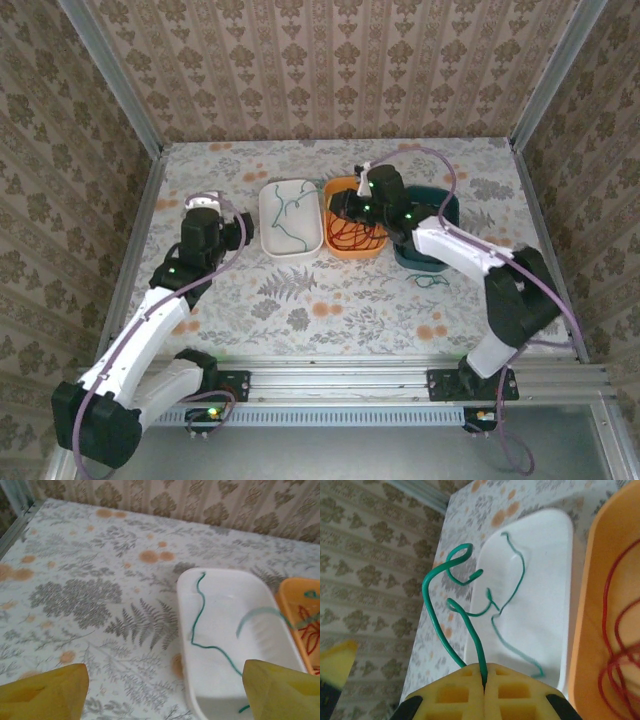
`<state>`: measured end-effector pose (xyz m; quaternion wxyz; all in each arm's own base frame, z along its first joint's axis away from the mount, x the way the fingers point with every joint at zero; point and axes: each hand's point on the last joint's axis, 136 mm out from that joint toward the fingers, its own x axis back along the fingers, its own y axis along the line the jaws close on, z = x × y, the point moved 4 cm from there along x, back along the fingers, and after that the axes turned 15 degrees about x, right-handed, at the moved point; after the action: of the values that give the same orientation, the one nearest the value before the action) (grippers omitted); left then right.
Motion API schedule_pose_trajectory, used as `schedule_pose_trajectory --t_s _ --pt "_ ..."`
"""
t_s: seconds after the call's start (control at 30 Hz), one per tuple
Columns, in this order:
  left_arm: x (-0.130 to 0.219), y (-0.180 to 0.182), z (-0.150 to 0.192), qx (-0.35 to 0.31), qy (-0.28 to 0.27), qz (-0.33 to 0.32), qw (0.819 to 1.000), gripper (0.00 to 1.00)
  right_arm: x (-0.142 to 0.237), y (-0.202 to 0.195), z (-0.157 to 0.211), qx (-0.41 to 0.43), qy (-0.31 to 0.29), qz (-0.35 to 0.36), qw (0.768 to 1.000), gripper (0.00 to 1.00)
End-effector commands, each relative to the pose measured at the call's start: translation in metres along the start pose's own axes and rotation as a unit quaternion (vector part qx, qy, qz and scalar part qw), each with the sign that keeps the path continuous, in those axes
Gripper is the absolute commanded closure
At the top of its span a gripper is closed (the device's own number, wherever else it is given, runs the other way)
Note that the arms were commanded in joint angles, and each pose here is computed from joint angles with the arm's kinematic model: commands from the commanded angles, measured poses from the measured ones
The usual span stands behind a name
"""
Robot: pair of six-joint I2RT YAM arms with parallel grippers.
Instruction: Untangle the cables
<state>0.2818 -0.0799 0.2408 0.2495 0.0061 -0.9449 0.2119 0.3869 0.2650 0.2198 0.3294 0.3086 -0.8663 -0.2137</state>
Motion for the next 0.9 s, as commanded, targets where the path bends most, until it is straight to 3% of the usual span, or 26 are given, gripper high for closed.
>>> schedule_pose_trajectory --t_s 0.0,0.17,0.23,0.3,0.47,0.7,0.8,0.87 --pt "-0.002 0.014 0.015 0.018 0.020 -0.030 0.999 0.18 -0.031 -0.005 -0.013 -0.021 -0.038 0.012 0.999 0.90" --pt "-0.010 0.007 0.020 0.014 0.031 -0.024 0.999 0.16 -0.063 0.000 0.020 -0.023 0.035 0.002 0.999 0.69" --pt "-0.014 0.003 0.022 0.002 0.038 -0.023 0.999 0.16 -0.056 0.008 0.029 0.019 0.062 0.021 0.998 0.57" --pt "-0.017 -0.003 0.024 -0.016 0.044 -0.016 0.999 0.15 -0.041 0.014 0.032 0.065 0.076 0.045 0.994 0.52" --pt "-0.023 -0.025 0.031 -0.064 0.052 0.004 0.997 0.15 0.006 0.014 0.031 0.122 0.073 0.090 0.986 0.50" --pt "-0.035 -0.042 0.043 -0.061 0.078 0.032 0.995 0.15 0.042 0.012 0.024 0.144 0.085 0.122 0.978 0.49" --pt "-0.038 -0.049 0.049 -0.069 0.086 0.040 0.993 0.15 0.061 -0.004 0.027 0.116 0.096 0.158 0.976 0.49" --pt "-0.037 -0.054 0.053 -0.080 0.087 0.049 0.992 0.15 0.085 -0.033 0.034 0.060 0.090 0.219 0.970 0.49"
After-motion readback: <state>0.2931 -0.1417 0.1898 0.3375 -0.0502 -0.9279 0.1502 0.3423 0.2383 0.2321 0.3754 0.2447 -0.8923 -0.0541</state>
